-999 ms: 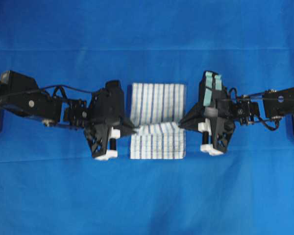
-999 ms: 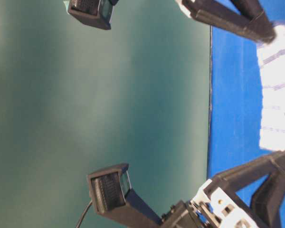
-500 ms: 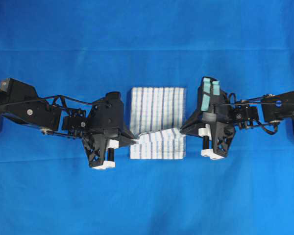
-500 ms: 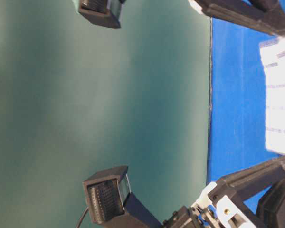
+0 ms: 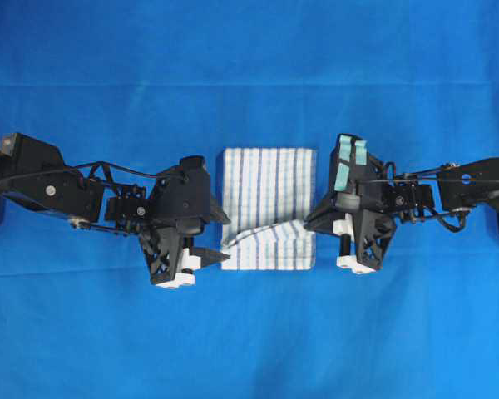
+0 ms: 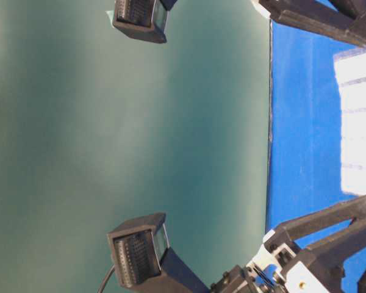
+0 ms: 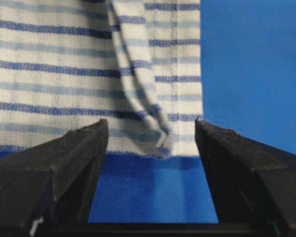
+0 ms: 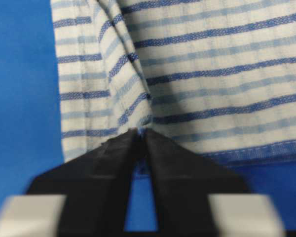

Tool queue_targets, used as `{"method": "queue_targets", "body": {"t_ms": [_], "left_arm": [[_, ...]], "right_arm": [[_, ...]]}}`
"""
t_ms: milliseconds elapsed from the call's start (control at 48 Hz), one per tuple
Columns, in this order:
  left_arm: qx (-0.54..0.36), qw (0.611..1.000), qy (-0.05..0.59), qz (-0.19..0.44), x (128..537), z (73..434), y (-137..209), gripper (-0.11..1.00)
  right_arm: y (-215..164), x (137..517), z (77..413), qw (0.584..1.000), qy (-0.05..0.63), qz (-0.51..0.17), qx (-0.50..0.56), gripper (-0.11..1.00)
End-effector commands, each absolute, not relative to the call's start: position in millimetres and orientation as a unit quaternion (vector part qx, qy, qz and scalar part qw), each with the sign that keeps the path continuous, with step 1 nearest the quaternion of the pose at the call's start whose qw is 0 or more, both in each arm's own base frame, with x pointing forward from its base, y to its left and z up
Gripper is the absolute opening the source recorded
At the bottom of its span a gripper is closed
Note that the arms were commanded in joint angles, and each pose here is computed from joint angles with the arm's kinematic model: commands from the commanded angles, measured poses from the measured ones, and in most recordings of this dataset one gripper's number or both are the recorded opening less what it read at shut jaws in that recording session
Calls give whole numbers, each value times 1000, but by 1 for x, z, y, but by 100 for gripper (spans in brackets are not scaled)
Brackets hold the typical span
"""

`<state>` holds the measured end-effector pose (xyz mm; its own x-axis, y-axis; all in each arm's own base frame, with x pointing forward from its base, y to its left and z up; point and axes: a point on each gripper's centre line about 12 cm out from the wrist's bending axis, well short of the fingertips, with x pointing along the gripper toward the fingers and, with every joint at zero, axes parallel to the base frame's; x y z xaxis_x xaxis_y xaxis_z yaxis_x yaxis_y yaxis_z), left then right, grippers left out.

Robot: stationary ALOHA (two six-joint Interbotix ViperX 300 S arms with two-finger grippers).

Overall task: Fold the blue towel.
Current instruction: 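Lower the folded end onto the towel and open both grippers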

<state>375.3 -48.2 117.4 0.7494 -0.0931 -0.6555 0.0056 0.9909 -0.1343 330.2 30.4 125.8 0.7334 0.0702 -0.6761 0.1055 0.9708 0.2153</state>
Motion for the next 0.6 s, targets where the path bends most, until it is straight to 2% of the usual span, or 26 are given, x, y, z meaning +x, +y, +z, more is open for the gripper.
{"method": "queue_targets", "body": {"t_ms": [0, 83, 146, 271, 354, 583], "left_arm": [[-63, 938, 341, -28, 376, 128, -48, 61], [-62, 936, 344, -28, 373, 132, -48, 60], [-60, 936, 344, -30, 369, 142, -48, 60], [-56, 938, 341, -32, 361, 163, -47, 60], [-56, 941, 331, -34, 351, 180, -46, 60], [-61, 963, 261, -42, 312, 231, -41, 60]], "right_arm": [[35, 336, 136, 929, 349, -3, 123, 28], [38, 337, 142, 931, 343, 1, 125, 52], [40, 337, 151, 933, 337, 5, 124, 64], [40, 333, 175, 938, 324, 8, 122, 58], [39, 327, 191, 943, 312, 11, 118, 58], [35, 304, 246, 965, 245, 26, 94, 58]]}}
